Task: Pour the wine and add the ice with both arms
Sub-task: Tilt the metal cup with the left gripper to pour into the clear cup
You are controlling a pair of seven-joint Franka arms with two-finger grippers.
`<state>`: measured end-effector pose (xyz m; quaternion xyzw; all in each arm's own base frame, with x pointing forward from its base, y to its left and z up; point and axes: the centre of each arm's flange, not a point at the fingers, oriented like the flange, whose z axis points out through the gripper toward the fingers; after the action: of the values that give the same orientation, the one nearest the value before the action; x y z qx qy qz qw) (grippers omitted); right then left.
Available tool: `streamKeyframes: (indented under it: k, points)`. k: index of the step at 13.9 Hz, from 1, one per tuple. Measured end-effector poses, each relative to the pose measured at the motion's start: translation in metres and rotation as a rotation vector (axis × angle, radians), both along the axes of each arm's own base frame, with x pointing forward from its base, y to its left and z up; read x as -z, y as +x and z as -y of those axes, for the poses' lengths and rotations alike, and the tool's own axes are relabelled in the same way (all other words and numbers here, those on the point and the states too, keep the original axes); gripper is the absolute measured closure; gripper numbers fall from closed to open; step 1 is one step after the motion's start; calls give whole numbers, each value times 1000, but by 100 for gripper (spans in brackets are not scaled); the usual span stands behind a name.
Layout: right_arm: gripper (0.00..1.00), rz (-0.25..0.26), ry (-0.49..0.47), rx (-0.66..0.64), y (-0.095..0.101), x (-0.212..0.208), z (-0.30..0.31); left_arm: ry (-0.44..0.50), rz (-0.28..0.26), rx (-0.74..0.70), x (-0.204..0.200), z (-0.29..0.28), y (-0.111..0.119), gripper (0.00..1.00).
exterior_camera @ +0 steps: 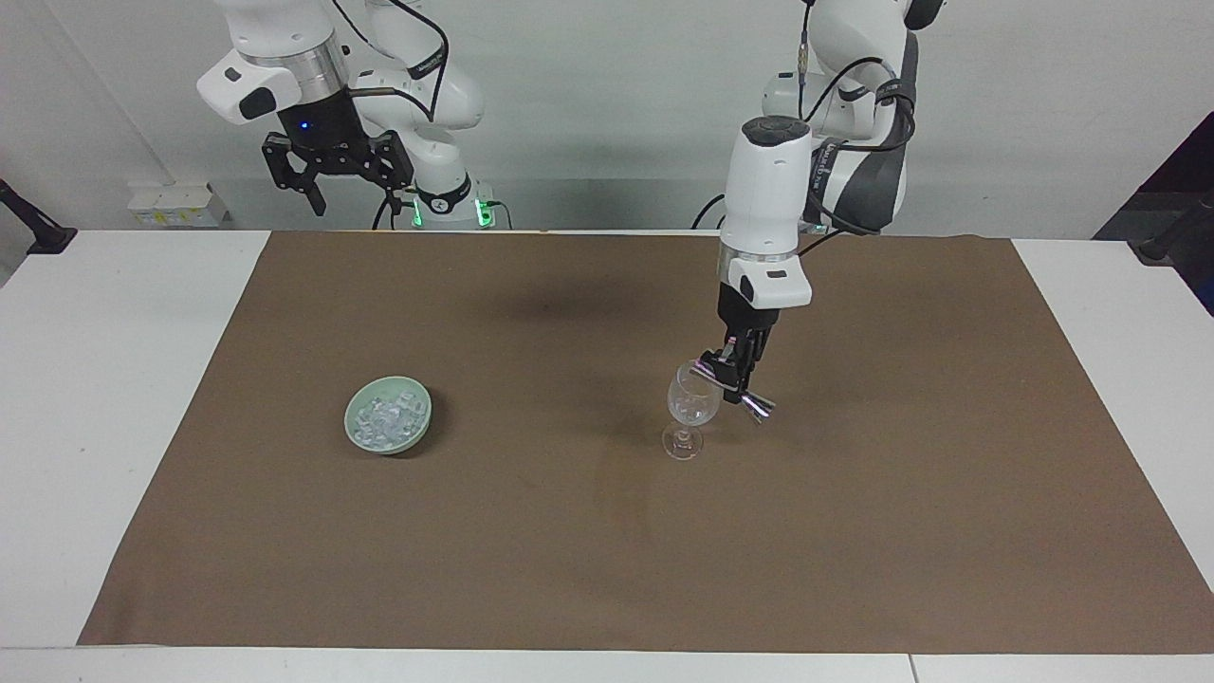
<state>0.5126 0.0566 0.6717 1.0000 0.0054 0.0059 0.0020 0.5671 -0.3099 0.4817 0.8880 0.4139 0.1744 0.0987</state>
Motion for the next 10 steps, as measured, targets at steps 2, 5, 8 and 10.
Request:
streamKeyframes:
  k: [2,5,8,10]
  points:
    - [0,0,0,0,0,0,0,3,2,1,0,0,0,78]
    - [0,0,0,0,0,0,0,5,3,-1,-4,0,1,78]
    - [0,0,0,0,0,0,0,15,7,10,-6,4,-1,78]
    - [0,0,0,0,0,0,0,25,12,16,-6,5,-2,78]
